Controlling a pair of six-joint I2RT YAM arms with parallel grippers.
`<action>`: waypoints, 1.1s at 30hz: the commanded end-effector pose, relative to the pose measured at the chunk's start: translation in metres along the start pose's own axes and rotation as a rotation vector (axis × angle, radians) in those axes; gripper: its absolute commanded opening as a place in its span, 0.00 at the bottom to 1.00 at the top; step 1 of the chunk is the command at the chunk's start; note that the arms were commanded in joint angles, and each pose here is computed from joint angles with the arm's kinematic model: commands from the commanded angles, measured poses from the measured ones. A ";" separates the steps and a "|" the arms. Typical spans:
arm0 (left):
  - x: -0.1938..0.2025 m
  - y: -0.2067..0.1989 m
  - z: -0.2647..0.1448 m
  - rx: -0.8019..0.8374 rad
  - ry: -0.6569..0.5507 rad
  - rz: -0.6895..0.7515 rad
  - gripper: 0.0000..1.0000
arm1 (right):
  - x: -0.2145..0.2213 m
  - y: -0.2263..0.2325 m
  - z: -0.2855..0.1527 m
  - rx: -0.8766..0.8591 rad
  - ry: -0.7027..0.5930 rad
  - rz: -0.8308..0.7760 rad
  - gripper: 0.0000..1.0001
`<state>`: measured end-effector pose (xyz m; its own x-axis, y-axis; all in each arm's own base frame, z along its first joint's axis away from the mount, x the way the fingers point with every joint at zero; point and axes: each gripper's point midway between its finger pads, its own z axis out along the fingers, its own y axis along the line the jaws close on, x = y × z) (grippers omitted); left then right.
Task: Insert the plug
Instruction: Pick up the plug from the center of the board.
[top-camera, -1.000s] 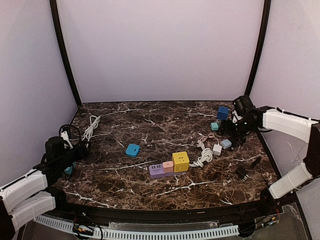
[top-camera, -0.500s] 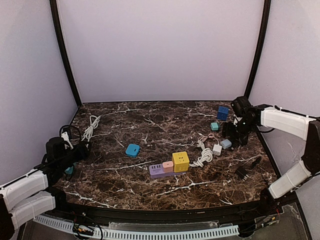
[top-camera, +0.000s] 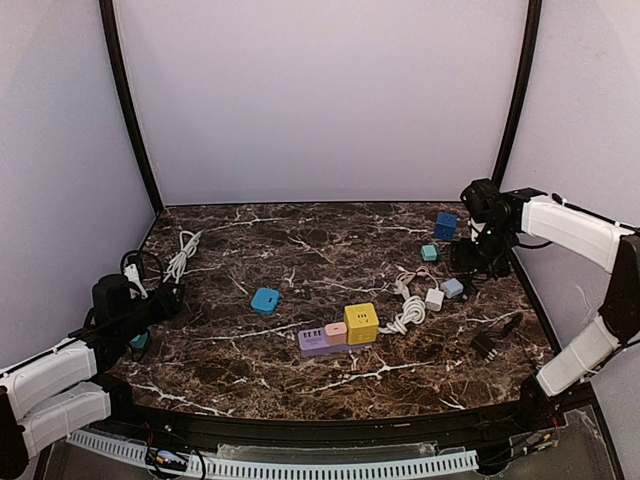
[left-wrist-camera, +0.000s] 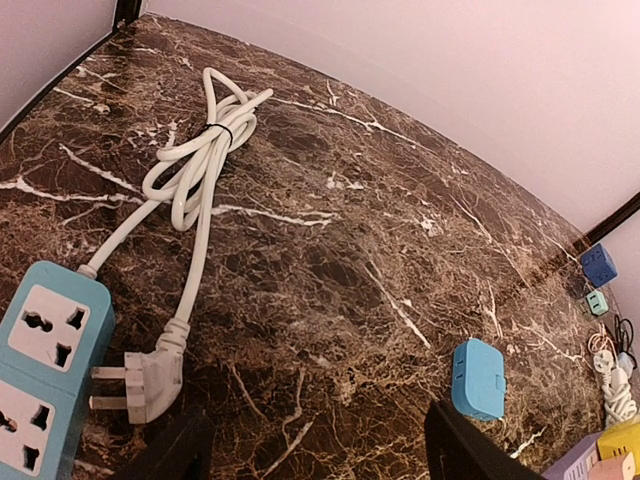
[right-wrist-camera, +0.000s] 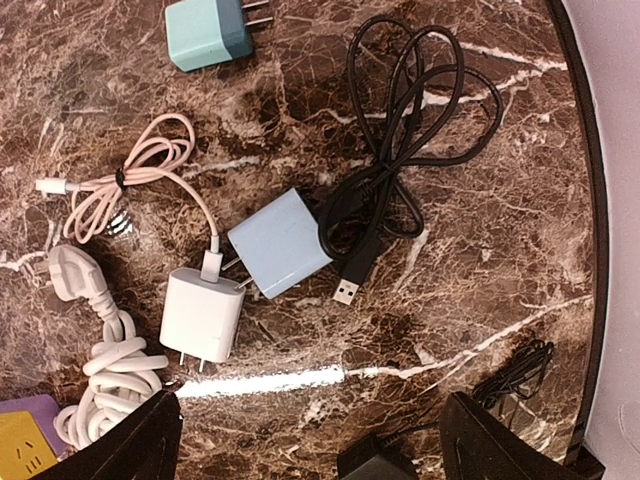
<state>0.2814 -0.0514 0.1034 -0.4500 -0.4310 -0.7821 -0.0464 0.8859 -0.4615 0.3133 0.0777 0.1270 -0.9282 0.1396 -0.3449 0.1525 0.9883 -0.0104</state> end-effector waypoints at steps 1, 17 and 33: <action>0.004 0.003 0.000 0.002 0.006 -0.004 0.74 | 0.005 0.010 -0.001 -0.032 0.045 -0.042 0.89; 0.012 0.001 0.002 0.017 0.039 0.010 0.74 | -0.011 0.320 -0.092 -0.743 -0.448 -0.902 0.99; 0.010 -0.003 0.001 0.039 0.030 0.002 0.74 | 0.069 0.466 0.047 -0.787 -0.243 -1.215 0.99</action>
<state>0.2806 -0.0588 0.0999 -0.4768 -0.4249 -0.7695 -0.0176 0.8799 -0.4749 0.3474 0.5413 0.0625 -0.3131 -0.6769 -0.6661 -0.9385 0.3279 0.1079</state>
